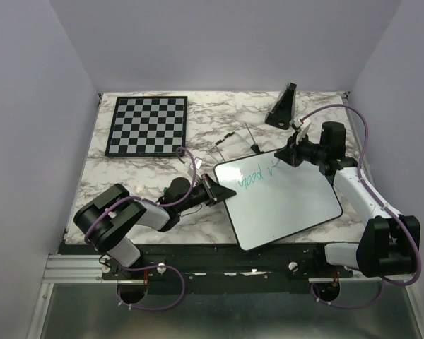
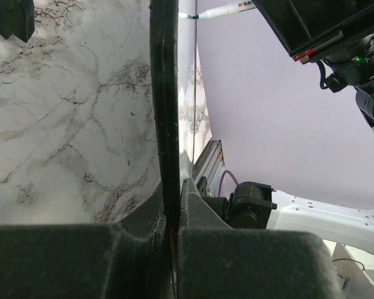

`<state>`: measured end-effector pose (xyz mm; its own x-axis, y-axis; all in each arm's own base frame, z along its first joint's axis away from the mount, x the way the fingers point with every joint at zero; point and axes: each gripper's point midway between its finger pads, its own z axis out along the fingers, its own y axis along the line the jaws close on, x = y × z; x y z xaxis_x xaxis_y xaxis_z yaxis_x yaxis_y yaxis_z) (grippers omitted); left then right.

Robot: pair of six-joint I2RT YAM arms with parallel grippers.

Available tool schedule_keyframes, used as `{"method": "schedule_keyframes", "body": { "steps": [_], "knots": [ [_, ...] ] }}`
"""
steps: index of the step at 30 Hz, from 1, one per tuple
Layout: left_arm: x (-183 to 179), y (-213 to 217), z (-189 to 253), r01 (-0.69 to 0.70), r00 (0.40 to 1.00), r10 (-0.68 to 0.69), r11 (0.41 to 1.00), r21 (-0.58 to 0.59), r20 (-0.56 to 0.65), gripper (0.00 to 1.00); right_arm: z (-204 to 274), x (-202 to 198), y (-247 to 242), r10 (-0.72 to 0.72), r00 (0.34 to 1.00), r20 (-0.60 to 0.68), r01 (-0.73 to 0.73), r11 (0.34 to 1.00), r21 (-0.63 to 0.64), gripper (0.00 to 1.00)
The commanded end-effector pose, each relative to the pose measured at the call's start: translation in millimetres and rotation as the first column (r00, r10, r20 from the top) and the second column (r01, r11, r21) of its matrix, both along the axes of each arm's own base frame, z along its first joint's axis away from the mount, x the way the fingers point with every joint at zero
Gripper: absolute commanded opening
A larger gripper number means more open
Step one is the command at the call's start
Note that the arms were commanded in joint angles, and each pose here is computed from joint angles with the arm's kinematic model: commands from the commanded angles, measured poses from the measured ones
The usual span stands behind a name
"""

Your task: Write a sentence on the whiteboard

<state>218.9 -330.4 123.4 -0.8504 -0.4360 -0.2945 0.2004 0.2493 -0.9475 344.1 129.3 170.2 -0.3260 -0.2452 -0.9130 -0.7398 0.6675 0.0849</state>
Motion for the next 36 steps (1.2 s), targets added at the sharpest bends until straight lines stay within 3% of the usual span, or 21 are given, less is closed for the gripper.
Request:
{"method": "schedule_keyframes", "body": {
  "steps": [1,16,25,36],
  "knots": [
    [-9.9,-4.6,11.2,0.063,0.992,-0.064,0.998,0.011,0.111,0.0,-11.8,-11.9,0.0,0.029,0.999,-0.037,-0.029,1.0,-0.005,0.01],
    [-8.9,-5.3,10.5,0.061,0.992,-0.062,0.998,0.008,0.111,0.0,-17.9,-48.7,5.9,0.162,0.982,-0.094,-0.165,0.986,-0.025,0.01],
    [-9.6,-4.6,10.6,0.061,0.992,-0.062,0.998,0.009,0.11,0.0,0.6,-6.0,-17.9,-0.029,1.0,-0.011,0.029,0.998,-0.05,0.0],
    [-9.6,-5.0,10.5,0.063,0.992,-0.063,0.998,0.006,0.111,0.0,28.0,23.0,-20.7,-0.073,0.997,0.04,0.073,0.997,0.016,0.01]
  ]
}}
